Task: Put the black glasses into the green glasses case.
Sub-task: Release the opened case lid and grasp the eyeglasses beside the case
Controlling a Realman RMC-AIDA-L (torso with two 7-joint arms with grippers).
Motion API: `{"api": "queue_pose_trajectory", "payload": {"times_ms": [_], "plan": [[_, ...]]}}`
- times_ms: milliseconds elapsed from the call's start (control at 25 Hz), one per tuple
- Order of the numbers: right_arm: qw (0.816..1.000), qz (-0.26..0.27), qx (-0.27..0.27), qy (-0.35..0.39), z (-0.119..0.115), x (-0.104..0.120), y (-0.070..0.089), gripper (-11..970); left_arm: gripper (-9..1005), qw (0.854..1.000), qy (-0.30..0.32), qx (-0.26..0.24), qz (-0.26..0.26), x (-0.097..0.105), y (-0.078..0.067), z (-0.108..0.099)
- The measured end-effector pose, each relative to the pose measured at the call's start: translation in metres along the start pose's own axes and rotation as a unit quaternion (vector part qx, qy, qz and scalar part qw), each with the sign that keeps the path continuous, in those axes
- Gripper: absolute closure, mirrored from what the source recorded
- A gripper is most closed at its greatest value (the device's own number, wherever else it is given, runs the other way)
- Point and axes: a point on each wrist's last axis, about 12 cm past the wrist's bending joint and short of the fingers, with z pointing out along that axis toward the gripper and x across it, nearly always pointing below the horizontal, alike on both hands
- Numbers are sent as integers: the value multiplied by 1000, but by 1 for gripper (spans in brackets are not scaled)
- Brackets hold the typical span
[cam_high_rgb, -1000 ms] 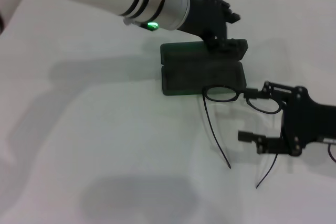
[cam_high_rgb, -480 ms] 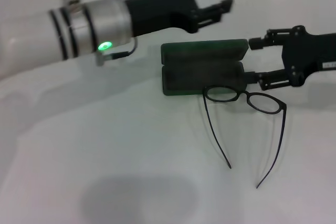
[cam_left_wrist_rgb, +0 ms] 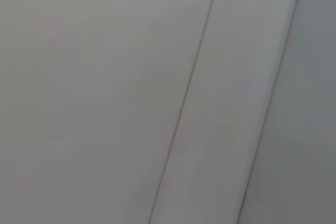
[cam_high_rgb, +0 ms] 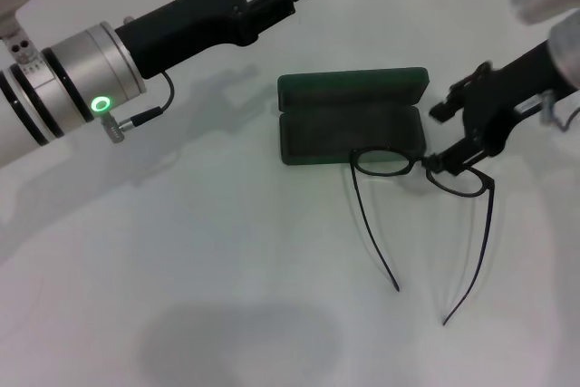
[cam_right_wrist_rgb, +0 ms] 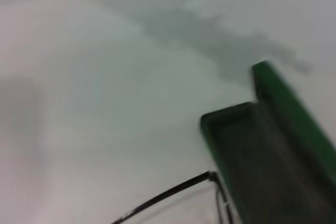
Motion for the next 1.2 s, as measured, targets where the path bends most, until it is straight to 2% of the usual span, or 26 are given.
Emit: {"api": "queue_pose_trajectory", "payload": {"times_ms": [320,360,520,880,1200], "plan": [[995,-35,15,89,27,-15,8,315,453,1000,10,4,-11,5,1,7],[994,-40,20,96,30,-16,9,349,453,1000,12,4,-14,6,1,8],[993,-55,22,107,38,-17,13,484,453,1000,16,4,-21,10,0,9],[989,-81,39,115,54,-21,19,511,453,999,18,-5,-32,14,2,5],[987,-99,34,124,62,-28,27,562,454,999,22,-11,-36,16,3,6]]}}
